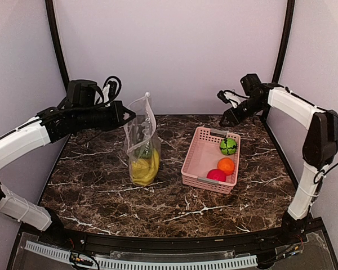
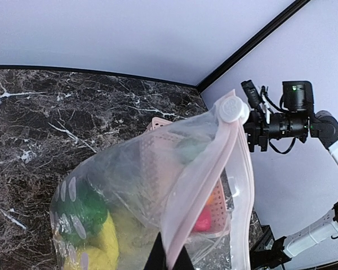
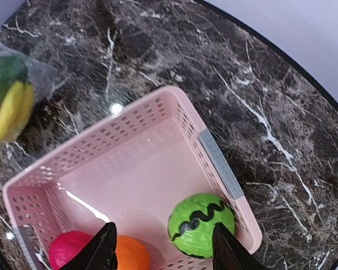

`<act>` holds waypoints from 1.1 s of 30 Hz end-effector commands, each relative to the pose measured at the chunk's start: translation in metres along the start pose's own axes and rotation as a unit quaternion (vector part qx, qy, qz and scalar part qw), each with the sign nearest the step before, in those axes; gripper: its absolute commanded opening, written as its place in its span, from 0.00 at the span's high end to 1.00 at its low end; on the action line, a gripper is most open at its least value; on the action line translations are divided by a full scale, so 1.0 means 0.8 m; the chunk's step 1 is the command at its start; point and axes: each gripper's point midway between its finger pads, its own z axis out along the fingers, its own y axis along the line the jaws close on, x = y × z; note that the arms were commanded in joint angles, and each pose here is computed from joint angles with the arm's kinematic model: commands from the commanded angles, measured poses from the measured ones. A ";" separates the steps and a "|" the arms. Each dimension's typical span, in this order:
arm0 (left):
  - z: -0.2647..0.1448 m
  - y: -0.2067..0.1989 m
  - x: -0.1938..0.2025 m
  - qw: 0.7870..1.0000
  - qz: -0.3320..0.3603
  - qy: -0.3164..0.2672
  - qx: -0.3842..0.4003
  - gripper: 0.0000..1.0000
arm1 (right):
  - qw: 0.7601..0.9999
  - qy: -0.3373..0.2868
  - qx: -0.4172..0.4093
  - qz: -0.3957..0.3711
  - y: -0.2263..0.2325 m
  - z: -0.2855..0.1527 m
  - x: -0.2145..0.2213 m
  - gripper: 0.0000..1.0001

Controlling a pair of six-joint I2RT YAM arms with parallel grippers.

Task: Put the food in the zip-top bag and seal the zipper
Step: Adjust the zipper food storage bag at the center of the board, then pick up the fake fruit from the bin.

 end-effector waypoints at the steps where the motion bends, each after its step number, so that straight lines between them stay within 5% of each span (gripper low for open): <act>1: 0.015 -0.009 0.010 0.999 -0.015 0.019 0.034 0.99 | 0.998 0.059 0.015 0.002 -0.024 0.020 0.044 0.42; 20: 0.014 -0.005 0.020 0.999 -0.014 0.029 0.037 0.99 | 0.981 0.177 0.073 0.027 -0.069 0.076 0.120 0.18; 33: 0.016 -0.002 0.026 0.999 -0.016 0.034 0.038 0.99 | 0.973 0.223 0.054 0.031 -0.058 0.112 0.154 0.17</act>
